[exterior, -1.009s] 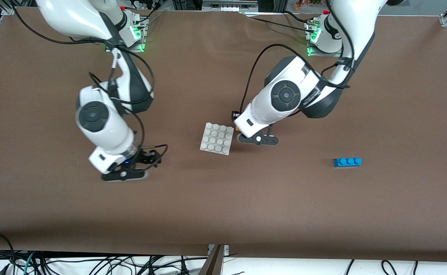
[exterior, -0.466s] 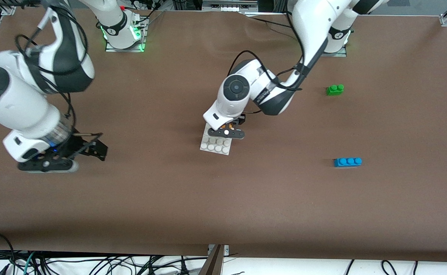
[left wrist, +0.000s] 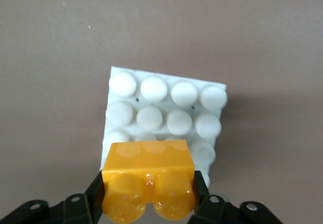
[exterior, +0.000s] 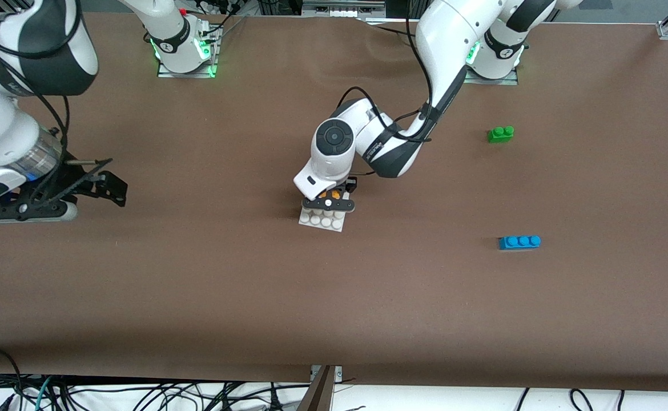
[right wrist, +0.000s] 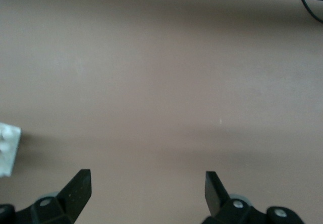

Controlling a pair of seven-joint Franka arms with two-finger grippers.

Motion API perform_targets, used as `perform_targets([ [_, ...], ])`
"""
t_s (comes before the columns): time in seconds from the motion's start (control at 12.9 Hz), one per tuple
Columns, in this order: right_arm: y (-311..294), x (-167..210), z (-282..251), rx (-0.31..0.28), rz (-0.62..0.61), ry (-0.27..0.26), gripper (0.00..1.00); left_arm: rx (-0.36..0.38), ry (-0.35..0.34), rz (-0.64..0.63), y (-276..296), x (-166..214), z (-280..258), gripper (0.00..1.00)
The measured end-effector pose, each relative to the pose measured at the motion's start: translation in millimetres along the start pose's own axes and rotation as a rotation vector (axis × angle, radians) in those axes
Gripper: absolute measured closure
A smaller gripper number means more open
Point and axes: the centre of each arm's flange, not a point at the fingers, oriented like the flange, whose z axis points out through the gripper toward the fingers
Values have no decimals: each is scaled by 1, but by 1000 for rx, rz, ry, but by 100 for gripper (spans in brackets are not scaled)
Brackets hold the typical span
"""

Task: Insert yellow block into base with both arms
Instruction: 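Lower the yellow block onto the base studs with the left gripper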

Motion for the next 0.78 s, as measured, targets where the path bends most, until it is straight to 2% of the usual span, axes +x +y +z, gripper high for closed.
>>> perform_targets([
  [0.16, 9, -9, -9, 0, -36, -10, 0, 38, 27, 38, 8, -4, 12, 31],
  [0.31, 13, -16, -17, 1, -38, -7, 0, 43, 33, 67, 15, -8, 14, 31],
  [0.62, 14, -30, -12, 5, -39, -41, 0, 48, 34, 82, 13, -7, 15, 31],
  [0.78, 15, -32, -15, 5, -37, -38, 0, 54, 28, 91, 12, -7, 21, 31],
])
